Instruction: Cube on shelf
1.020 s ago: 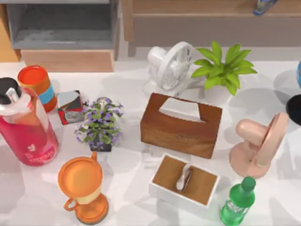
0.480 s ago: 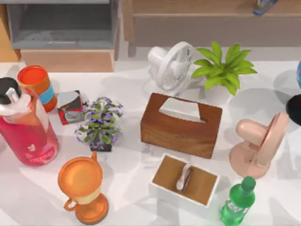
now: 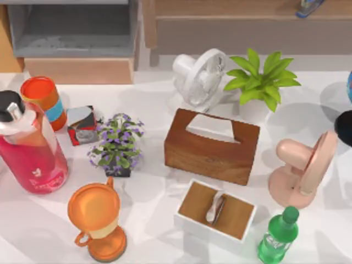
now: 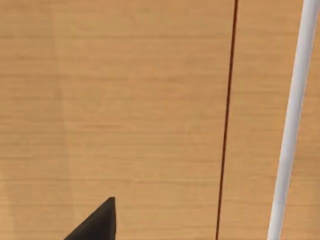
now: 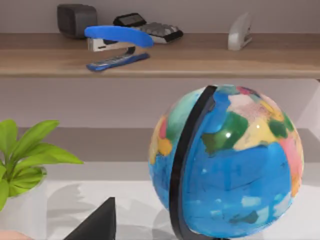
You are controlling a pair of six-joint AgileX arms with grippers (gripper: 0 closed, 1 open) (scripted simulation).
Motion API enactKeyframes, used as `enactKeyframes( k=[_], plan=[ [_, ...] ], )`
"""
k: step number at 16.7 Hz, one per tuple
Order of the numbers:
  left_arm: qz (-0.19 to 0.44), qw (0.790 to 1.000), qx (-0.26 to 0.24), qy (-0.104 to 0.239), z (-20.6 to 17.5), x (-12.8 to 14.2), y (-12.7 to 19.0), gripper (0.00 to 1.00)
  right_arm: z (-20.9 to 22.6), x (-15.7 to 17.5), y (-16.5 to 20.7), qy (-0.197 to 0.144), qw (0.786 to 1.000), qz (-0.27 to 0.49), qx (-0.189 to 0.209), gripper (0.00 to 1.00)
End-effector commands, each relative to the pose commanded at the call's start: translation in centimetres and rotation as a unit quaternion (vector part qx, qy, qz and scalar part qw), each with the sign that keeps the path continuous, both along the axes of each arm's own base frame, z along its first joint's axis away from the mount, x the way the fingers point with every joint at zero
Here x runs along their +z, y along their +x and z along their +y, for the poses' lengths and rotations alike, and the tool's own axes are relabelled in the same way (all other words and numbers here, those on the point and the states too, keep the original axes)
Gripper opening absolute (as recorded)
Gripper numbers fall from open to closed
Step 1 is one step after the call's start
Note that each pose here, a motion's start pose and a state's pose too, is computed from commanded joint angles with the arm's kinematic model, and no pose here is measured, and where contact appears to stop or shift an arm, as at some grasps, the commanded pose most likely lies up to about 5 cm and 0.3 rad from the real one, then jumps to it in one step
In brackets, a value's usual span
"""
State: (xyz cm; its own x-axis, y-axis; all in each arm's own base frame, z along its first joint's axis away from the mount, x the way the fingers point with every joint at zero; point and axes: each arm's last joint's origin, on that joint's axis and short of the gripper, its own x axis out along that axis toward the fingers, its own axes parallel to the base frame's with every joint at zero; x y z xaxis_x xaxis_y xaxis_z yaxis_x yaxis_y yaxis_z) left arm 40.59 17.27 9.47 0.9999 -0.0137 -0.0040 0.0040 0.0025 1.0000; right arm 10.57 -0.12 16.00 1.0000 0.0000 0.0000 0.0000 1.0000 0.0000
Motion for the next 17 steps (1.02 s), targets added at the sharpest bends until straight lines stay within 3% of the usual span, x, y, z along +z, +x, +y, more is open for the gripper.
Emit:
enactKeyframes(
  k=[11, 17],
  plan=[
    [-0.002, 1.0, -0.003, 0.001, -0.2, 0.0, 2.7, 1.0, 0.0, 0.0, 0.0, 0.0, 1.0, 0.0, 0.0, 1.0],
    [-0.002, 1.0, -0.003, 0.001, -0.2, 0.0, 2.7, 0.55, 0.0, 0.0, 0.0, 0.0, 1.0, 0.0, 0.0, 1.0]
  ],
)
